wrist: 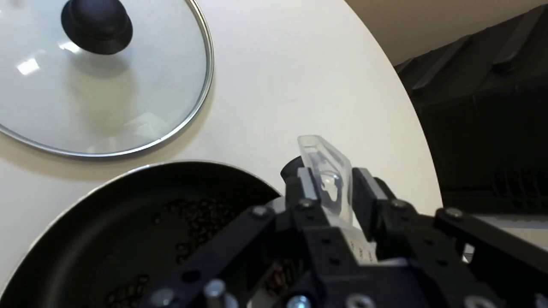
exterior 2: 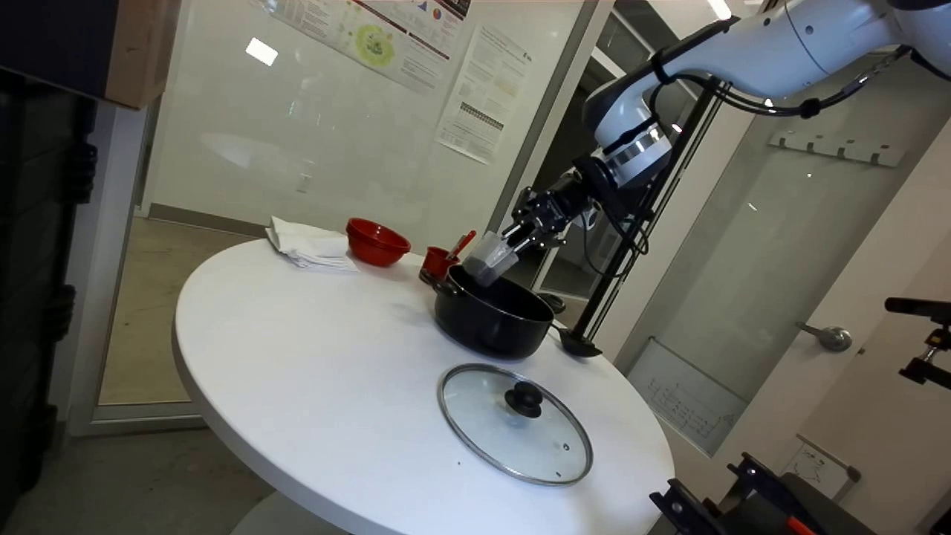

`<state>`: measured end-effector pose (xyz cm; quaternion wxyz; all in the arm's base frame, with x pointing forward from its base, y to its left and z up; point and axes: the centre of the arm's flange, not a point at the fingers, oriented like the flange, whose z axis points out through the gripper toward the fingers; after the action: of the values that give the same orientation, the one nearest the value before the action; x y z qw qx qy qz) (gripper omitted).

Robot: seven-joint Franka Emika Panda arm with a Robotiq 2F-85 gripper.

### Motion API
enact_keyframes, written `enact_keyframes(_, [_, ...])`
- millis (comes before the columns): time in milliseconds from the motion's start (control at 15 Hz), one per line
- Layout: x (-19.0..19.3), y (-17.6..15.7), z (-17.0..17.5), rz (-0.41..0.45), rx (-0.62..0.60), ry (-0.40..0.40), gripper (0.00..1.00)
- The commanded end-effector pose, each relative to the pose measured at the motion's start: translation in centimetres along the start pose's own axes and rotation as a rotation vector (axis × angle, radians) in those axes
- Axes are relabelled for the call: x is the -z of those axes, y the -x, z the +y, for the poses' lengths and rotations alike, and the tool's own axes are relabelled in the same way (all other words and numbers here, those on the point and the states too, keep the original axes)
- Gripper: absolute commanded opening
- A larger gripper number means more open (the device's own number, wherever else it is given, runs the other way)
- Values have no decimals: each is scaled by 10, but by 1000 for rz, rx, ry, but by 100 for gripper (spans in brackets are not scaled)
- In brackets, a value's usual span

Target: Put the lid on the table then pour the contents from the clear jar into the black pot

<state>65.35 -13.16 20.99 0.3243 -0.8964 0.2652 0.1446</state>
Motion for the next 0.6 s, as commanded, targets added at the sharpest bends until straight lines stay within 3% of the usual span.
enact_keyframes(0, [-3, -3, 11, -91, -41, -114, 6])
enact_keyframes(200, [3, -10, 33, -131, -119, -242, 6])
enact_keyframes(533, [34, -25, 80, -103, -240, -471, 6])
